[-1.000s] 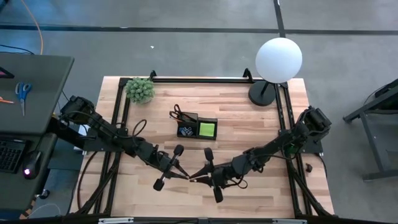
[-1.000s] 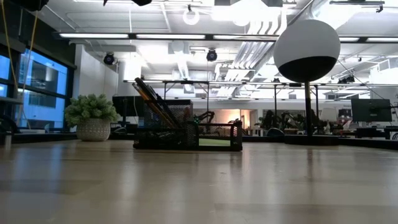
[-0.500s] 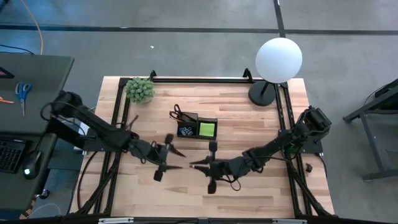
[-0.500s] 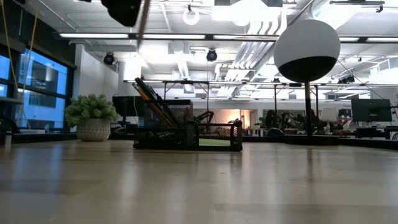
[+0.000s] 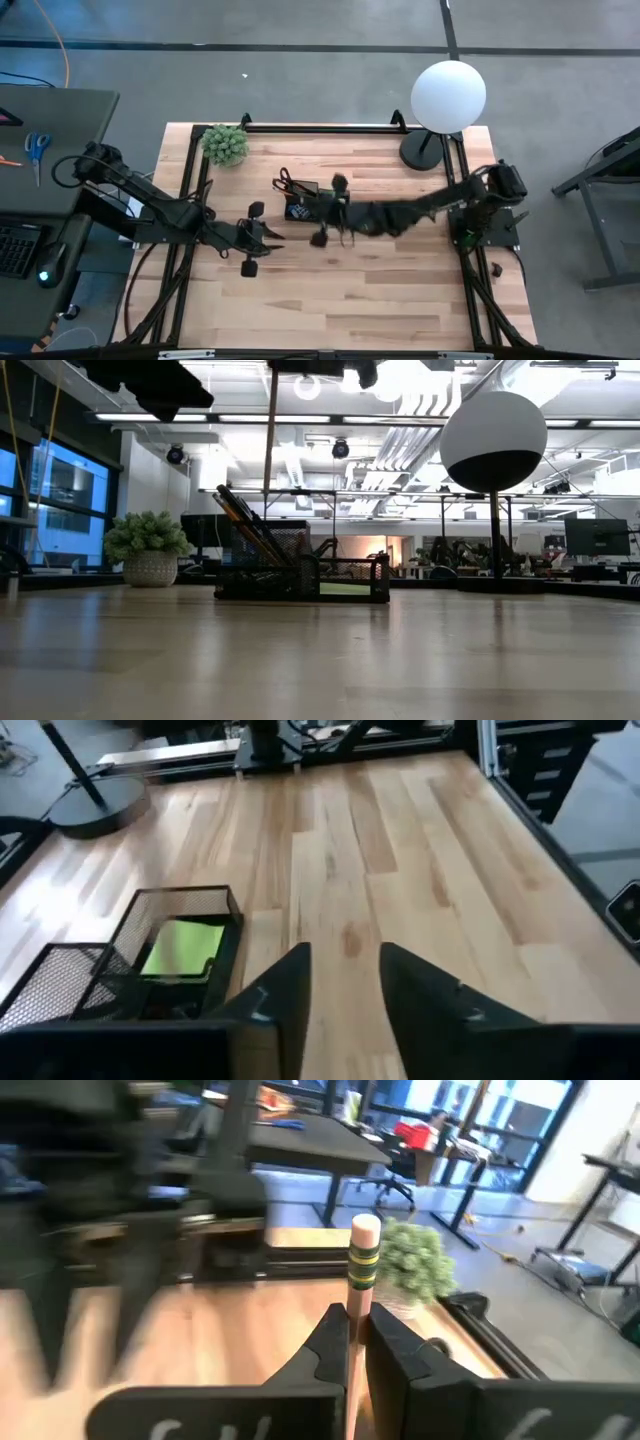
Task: Pick and place office supplies into organizer
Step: Put the pink pencil into the organizer bin
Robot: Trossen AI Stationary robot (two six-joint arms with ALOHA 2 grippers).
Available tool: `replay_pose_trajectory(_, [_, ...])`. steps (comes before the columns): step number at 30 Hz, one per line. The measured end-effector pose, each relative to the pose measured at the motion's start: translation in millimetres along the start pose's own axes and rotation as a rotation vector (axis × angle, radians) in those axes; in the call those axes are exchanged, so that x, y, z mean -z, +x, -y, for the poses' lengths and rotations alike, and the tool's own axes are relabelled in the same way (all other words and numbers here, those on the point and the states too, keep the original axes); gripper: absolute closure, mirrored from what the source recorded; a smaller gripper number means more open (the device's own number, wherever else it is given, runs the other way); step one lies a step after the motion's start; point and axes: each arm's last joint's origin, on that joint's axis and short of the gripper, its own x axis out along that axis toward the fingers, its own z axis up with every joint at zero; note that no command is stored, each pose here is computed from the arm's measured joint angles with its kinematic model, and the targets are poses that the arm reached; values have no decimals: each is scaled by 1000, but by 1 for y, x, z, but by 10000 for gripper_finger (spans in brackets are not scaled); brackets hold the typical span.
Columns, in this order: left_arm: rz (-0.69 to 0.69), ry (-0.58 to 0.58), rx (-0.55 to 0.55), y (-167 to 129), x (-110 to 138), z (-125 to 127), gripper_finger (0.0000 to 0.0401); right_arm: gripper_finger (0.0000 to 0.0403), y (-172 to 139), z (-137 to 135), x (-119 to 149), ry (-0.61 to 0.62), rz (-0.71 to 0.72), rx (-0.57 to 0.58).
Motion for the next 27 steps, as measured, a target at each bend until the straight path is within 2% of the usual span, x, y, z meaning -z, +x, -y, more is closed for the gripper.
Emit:
replay_pose_trajectory(6, [-37, 21, -3, -1, 4, -1, 347, 395, 35, 60, 3, 65, -57, 47])
replay_pose_trajectory(11, [-49, 27, 1, -2, 5, -1, 382, 397, 49, 93, 6, 105, -144, 62])
replay_pose_trajectory(15, [-52, 26, 31, -2, 5, 0, 397, 394, 54, 105, 9, 139, -172, 50])
replay_pose_trajectory(20, [-51, 22, 65, -2, 4, 1, 400, 391, 56, 115, 27, 250, -323, 14])
replay_pose_trajectory(24, [-38, 16, 68, -2, 3, 1, 394, 384, 61, 112, 42, 245, -397, 17])
replay_pose_trajectory(27, [-28, 12, 69, -2, 2, 1, 390, 369, 67, 108, 49, 240, -393, 11])
